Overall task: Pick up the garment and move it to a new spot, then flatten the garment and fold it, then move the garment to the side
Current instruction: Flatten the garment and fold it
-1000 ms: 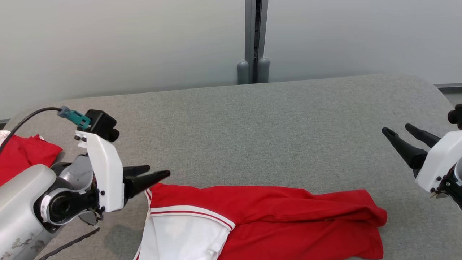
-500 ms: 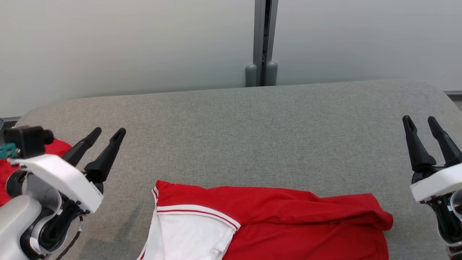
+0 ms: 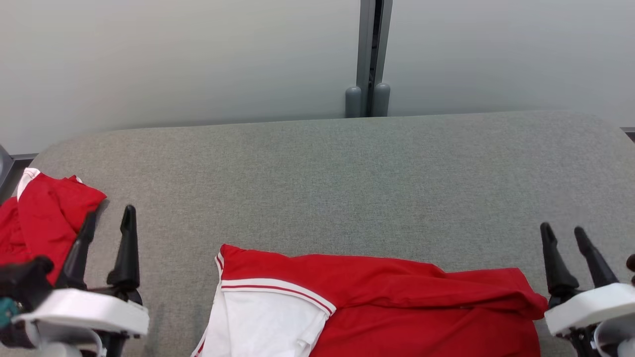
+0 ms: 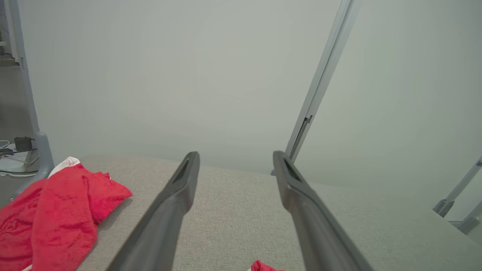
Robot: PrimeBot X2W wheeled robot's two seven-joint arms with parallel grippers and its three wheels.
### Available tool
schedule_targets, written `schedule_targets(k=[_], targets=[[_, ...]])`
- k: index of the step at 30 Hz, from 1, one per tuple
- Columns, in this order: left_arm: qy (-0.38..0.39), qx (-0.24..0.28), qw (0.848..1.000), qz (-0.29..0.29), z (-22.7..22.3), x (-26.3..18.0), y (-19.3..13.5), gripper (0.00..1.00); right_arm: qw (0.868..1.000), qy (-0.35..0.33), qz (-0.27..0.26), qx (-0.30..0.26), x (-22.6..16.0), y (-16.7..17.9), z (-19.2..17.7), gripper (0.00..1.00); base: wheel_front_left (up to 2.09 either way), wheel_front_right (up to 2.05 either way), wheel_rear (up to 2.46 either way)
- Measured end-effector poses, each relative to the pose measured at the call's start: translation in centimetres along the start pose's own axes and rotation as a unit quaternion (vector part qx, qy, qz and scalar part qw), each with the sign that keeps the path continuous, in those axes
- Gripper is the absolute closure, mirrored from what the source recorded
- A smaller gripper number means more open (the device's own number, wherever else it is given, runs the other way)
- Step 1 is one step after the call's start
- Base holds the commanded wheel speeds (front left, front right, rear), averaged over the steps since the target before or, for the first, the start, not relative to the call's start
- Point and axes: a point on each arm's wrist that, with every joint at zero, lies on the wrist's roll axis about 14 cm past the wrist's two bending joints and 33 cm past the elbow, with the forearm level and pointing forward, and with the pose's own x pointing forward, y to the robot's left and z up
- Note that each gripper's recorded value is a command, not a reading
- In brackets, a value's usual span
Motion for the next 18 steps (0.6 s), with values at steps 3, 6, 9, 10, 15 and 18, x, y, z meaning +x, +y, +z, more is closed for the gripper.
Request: schedule_targets(k=[3, 6, 9, 10, 15, 18], targets=[[-0.017, -0.005, 1.000, 0.012, -0.5, -1.0, -0.1, 0.00, 0.999, 0.037, -0.011, 0.001, -0.7, -0.5, -2.2, 0.00, 0.00, 0.00, 0.00], [-0.021, 0.001, 1.000, 0.014, -1.5, -1.9, -0.6, 0.00, 0.998, 0.061, -0.020, 0.010, -1.2, -0.7, -3.8, 0.00, 0.00, 0.00, 0.00], [-0.026, 0.004, 1.000, 0.014, -2.1, -2.3, -1.0, 0.00, 0.997, 0.069, -0.028, 0.010, -1.4, -1.1, -4.4, 0.00, 0.00, 0.00, 0.00], [-0.026, 0.004, 1.000, 0.014, -2.3, -2.4, -1.1, 0.00, 0.997, 0.070, -0.028, 0.008, -1.5, -1.2, -4.5, 0.00, 0.00, 0.00, 0.00], [-0.019, -0.004, 1.000, 0.019, -3.6, -2.7, -1.1, 0.00, 0.996, 0.083, -0.036, 0.012, -1.7, -1.4, -5.5, 0.00, 0.00, 0.00, 0.00], [-0.019, -0.007, 1.000, 0.016, -4.0, -2.7, -1.2, 0.00, 0.992, 0.113, -0.047, 0.019, -2.1, -1.8, -6.9, 0.00, 0.00, 0.00, 0.00]])
